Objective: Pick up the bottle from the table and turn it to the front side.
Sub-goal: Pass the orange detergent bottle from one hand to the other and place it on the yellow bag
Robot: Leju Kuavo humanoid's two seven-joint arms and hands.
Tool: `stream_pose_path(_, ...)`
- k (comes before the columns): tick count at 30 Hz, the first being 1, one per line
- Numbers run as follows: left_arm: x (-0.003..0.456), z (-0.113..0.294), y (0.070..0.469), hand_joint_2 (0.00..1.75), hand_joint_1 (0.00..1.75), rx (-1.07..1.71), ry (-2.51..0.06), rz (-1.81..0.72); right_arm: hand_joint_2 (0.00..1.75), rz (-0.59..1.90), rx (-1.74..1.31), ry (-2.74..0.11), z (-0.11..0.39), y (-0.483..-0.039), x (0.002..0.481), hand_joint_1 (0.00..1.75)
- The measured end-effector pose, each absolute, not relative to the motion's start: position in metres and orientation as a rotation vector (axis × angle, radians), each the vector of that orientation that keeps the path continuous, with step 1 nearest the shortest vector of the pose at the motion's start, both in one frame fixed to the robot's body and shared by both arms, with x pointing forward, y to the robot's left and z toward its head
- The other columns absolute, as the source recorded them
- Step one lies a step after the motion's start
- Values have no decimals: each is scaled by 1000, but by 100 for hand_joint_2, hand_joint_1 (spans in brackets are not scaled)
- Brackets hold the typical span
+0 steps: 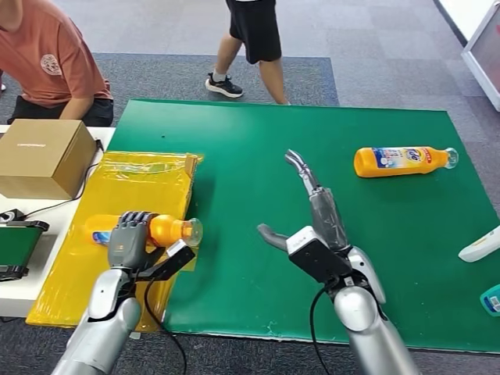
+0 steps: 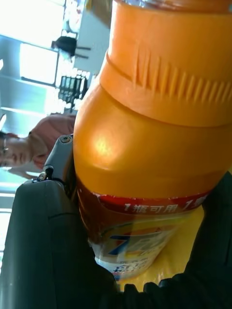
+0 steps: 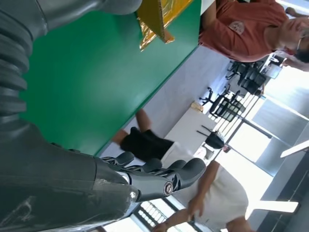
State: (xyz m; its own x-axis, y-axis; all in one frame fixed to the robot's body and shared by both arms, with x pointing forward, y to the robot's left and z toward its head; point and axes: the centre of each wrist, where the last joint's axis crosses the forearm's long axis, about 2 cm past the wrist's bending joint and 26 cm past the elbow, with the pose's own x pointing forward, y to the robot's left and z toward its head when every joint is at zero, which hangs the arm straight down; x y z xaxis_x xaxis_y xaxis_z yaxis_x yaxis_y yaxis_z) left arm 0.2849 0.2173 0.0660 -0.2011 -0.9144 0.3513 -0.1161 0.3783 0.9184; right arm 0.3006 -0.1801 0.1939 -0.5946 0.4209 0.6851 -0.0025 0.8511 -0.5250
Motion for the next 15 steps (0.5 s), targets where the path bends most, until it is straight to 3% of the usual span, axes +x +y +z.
stream_pose_path(15, 278, 84, 170, 175, 0, 552, -1755, -963, 175, 627, -266, -2160, 195, -171, 297, 0)
